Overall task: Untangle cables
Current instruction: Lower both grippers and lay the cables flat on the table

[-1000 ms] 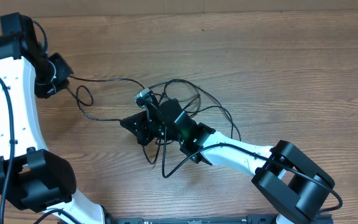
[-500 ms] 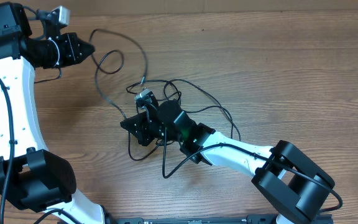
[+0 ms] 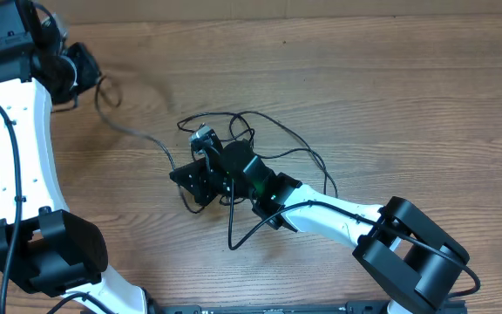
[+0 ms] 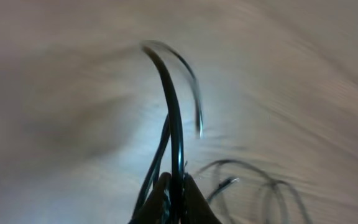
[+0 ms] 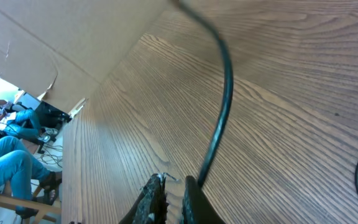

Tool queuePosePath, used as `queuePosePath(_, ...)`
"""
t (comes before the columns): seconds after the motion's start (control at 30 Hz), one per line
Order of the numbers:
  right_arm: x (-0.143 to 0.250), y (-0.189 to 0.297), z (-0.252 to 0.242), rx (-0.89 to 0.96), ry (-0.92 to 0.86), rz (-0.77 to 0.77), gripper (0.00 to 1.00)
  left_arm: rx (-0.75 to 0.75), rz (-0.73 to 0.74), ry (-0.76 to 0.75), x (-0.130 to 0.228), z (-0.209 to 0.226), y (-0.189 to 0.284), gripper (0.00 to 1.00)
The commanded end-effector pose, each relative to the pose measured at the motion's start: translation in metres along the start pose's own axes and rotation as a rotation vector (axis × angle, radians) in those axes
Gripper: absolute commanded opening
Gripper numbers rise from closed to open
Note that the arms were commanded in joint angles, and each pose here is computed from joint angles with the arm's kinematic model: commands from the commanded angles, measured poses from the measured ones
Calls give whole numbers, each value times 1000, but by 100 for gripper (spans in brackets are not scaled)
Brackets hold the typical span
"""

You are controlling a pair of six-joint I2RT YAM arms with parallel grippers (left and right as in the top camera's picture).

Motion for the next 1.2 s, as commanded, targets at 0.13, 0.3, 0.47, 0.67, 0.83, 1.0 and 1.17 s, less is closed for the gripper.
queuePosePath(0.13, -9, 0, 8, -11, 24, -25, 26, -197, 119, 133, 29, 27, 5, 11)
queuePosePath(0.3, -3, 3, -6, 36, 73, 17, 100, -196, 215, 146, 48, 28, 5, 11)
queuePosePath(0.47, -39, 27, -23, 99, 60, -79, 100, -134, 312, 155, 65, 20, 8, 24)
queuePosePath(0.67, -89, 91, -51, 303, 11, -206, 100, -12, 426, 152, 87, -10, 12, 93)
queuePosePath(0.83, -98, 162, -68, 534, -67, -218, 100, -19, 502, 46, 115, -43, 11, 100)
queuePosePath(1.0, -93, 225, -81, 742, -130, -230, 100, -159, 585, 19, 157, -59, 6, 100)
queuePosePath(1.17, -79, 261, -98, 870, -199, -194, 100, -273, 621, 12, 193, -59, -6, 100)
Point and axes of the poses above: each gripper's point midway between its finger pads, its own y axis back along the fingers, its own z axis along the line the jaws close on, x = y × z, the point moved 4 cm from there along y, back along the fingers, and after that the axes turned 2 degrees about -y, right-handed, at the moved point
